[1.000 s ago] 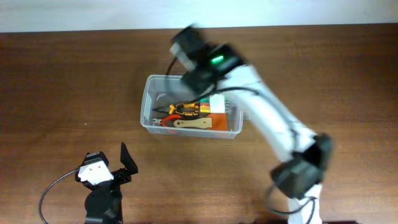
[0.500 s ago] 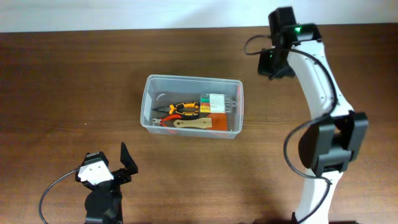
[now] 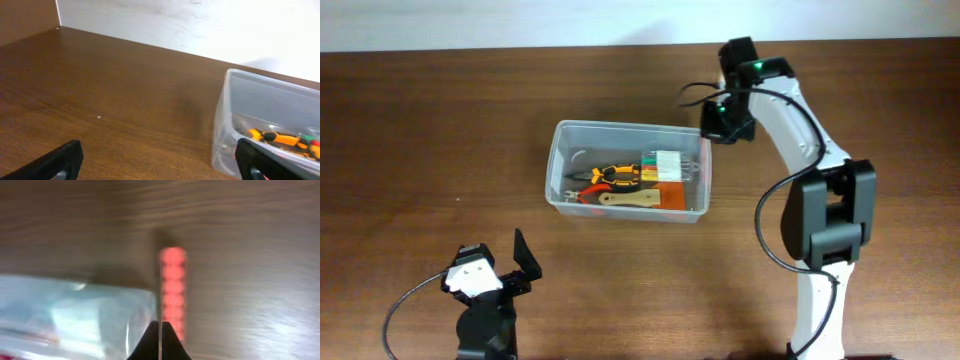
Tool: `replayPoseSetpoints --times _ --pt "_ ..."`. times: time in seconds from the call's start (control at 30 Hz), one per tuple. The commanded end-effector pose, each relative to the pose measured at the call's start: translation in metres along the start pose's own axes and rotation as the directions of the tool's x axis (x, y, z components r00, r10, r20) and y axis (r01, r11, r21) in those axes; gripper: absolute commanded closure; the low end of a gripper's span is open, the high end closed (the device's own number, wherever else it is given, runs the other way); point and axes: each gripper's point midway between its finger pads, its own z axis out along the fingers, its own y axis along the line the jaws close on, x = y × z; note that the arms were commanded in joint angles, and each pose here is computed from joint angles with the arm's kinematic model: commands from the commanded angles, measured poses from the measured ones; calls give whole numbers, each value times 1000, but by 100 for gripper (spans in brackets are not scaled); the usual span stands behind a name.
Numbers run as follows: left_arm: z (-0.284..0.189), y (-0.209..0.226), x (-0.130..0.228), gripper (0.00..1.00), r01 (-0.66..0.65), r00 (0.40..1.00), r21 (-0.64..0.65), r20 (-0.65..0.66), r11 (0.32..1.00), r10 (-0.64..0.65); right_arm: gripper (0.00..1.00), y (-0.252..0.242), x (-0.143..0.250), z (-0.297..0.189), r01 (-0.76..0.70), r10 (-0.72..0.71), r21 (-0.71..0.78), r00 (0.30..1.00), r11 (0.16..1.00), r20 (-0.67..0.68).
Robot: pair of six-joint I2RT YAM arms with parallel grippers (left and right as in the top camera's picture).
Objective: Pack container
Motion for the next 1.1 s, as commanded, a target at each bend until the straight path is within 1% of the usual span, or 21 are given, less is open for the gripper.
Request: replayPoseSetpoints --times 0.0,0.1,0.17,0.23,0.3,0.33,0.37,0.4,0.43,0.5,0.53,0.6,0.73,0.8,0.87,0.9,0.93,1.07 --pt "0 0 1 1 -10 1000 1 0 1000 10 96 40 6 -1 101 -102 -131 995 986 -3" --pt "0 0 1 1 -10 1000 0 0 1000 10 96 52 8 -1 185 -186 -165 982 969 12" --pt "0 0 1 1 -10 1000 0 0 1000 10 96 48 8 -1 231 -231 -147 973 962 17" --pt "0 0 1 1 -10 1000 1 0 1000 10 96 35 4 -1 223 -222 -84 975 971 22" --pt "0 0 1 1 -10 1000 0 0 1000 10 95 21 -1 -2 173 -173 -30 985 984 26" --pt "0 0 1 1 -10 1000 1 0 1000 10 87 16 -2 -2 142 -141 -20 990 990 27" --pt "0 0 1 1 -10 1000 0 0 1000 10 67 13 -3 -3 118 -117 -19 993 993 28" --pt "0 0 1 1 -10 1000 0 0 1000 10 39 10 -4 -4 103 -103 -18 994 994 29" --pt "0 0 1 1 -9 1000 0 1 1000 9 22 7 -5 -4 99 -98 -16 995 995 30" --pt "0 0 1 1 -10 1000 1 0 1000 10 7 6 -5 -3 97 -97 -9 995 995 28" --pt "0 0 1 1 -10 1000 0 0 1000 10 1 3 -5 -3 96 -96 2 995 995 28" --pt "0 0 1 1 -10 1000 1 0 1000 10 1 -2 -6 1 97 -98 41 995 994 29" --pt "0 0 1 1 -10 1000 0 0 1000 10 16 -11 -5 13 93 -94 79 996 993 9" --pt "0 0 1 1 -10 1000 0 0 1000 10 22 -14 -3 23 89 -88 82 996 993 -9" --pt "0 0 1 1 -10 1000 1 0 1000 10 30 -16 -2 32 87 -85 84 996 993 -21" --pt "0 0 1 1 -10 1000 0 0 1000 10 36 -18 -1 36 86 -83 86 996 993 -31" --pt "0 0 1 1 -10 1000 0 0 1000 10 39 -19 0 39 85 -82 87 996 993 -38" --pt "0 0 1 1 -10 1000 0 0 1000 10 40 -23 6 52 66 -60 96 996 993 -69"
